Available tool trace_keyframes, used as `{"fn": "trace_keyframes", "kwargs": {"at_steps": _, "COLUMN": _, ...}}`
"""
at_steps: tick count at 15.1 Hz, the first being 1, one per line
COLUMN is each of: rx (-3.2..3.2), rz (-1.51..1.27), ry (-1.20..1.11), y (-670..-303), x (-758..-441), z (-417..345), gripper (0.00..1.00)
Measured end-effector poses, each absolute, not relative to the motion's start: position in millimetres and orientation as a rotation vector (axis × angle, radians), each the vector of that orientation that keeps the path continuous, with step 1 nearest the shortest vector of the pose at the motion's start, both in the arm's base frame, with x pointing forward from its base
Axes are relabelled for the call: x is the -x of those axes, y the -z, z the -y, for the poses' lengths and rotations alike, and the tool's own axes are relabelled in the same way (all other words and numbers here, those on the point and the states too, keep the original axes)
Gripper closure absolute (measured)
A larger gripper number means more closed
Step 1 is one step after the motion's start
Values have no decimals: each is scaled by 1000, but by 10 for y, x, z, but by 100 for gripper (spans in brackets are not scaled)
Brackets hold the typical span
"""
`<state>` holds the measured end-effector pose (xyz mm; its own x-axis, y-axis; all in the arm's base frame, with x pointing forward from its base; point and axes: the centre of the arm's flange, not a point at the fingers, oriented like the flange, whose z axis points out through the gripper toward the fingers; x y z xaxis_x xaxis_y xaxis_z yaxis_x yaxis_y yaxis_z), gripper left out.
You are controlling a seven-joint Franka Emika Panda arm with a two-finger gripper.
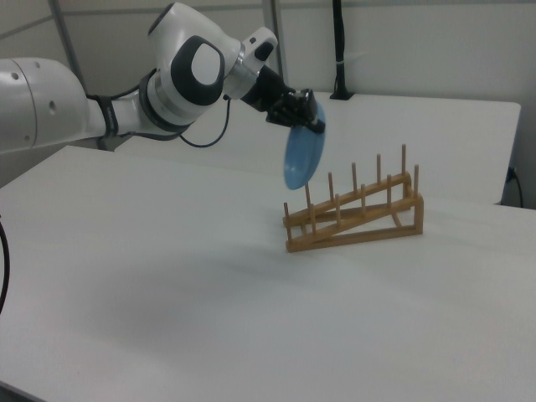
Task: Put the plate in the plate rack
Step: 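Lift the plate upright and carry it over the wooden rack, then lower the upright plate between the rack pegs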
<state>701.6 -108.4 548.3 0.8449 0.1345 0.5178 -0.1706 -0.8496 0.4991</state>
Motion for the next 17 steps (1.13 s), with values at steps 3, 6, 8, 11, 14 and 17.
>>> {"fn": "trace_keyframes", "kwargs": {"at_steps": 3, "rx": -2341, "rz": 186, "ry": -793, "y": -5547, "x": -6984, "z": 1297, "gripper": 95}}
{"fn": "trace_keyframes", "kwargs": {"at_steps": 6, "rx": -2235, "rz": 274, "ry": -835, "y": -5562, "x": -6964, "z": 1405, "gripper": 95}}
{"fn": "trace_keyframes", "kwargs": {"at_steps": 8, "rx": -2179, "rz": 296, "ry": -859, "y": -5582, "x": -6973, "z": 1441, "gripper": 95}}
{"fn": "trace_keyframes", "kwargs": {"at_steps": 11, "rx": -2136, "rz": 296, "ry": -889, "y": -5600, "x": -7004, "z": 1548, "gripper": 95}}
{"fn": "trace_keyframes", "kwargs": {"at_steps": 14, "rx": -2116, "rz": 288, "ry": -910, "y": -5610, "x": -7017, "z": 1674, "gripper": 95}}
{"fn": "trace_keyframes", "kwargs": {"at_steps": 17, "rx": -2113, "rz": 241, "ry": -947, "y": -5515, "x": -7077, "z": 1713, "gripper": 95}}
